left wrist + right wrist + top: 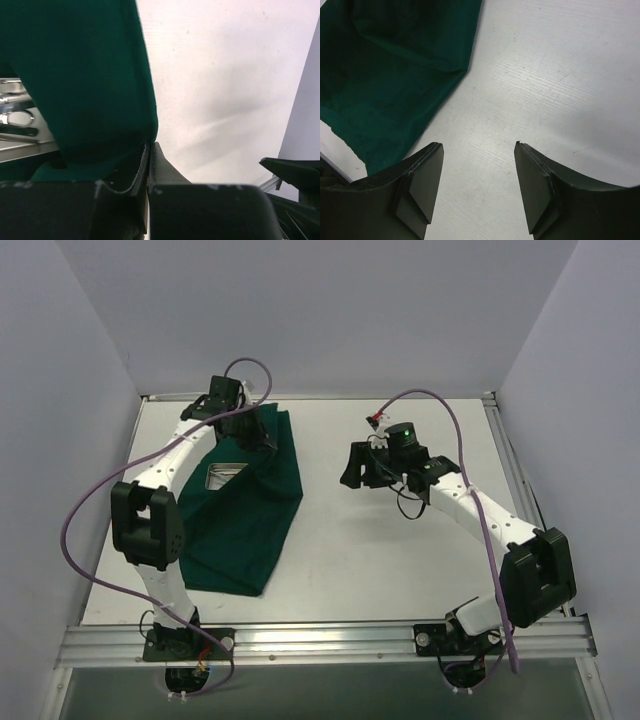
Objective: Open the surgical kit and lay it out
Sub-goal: Open the surgical kit at the center of the board.
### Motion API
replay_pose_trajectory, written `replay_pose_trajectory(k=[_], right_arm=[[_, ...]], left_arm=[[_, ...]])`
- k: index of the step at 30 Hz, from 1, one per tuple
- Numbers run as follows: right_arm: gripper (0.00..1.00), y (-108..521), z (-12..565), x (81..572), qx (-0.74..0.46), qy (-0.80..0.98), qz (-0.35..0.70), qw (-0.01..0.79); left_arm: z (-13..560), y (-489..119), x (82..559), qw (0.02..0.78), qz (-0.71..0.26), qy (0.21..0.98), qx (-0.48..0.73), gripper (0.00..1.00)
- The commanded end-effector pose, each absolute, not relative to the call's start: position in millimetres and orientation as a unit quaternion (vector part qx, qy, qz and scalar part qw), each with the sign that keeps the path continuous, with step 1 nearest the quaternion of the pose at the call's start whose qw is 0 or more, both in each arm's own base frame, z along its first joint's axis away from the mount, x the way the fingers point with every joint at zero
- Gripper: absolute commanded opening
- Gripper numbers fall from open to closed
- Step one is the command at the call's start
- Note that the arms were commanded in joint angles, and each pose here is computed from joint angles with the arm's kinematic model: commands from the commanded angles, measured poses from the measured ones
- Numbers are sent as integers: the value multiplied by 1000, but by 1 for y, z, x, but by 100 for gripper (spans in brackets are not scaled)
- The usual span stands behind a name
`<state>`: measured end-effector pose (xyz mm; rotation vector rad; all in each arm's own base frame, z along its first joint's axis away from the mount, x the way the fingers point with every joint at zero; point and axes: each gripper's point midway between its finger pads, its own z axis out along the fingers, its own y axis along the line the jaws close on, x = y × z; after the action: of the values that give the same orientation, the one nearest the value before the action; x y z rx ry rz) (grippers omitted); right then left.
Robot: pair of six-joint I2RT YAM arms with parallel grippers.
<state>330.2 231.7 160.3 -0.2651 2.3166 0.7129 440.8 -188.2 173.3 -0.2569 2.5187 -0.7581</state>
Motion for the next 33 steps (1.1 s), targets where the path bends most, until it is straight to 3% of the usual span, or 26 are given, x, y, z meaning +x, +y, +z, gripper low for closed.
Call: replay_pose_trajectory(k=[1, 13, 15, 21, 27, 33], right_arm=[[59, 216, 179, 336, -81, 887, 271, 365], [59, 162, 169, 348, -16, 898, 241, 368], [59, 159, 168, 350, -10, 898, 241, 367], [60, 141, 163, 357, 11, 902, 228, 368], [59, 134, 161, 370, 22, 902, 224, 369], [60, 157, 158, 380, -5, 902, 250, 352]], left_arm=[[219, -222, 448, 287, -321, 897, -103, 2], [209, -378, 428, 247, -442, 860, -61, 3], [209, -392, 427, 239, -455, 856, -58, 8], [217, -426, 410, 225, -480, 848, -15, 39], [271, -392, 404, 293, -445, 846, 32, 51], [289, -276, 424, 367, -369, 854, -12, 48]])
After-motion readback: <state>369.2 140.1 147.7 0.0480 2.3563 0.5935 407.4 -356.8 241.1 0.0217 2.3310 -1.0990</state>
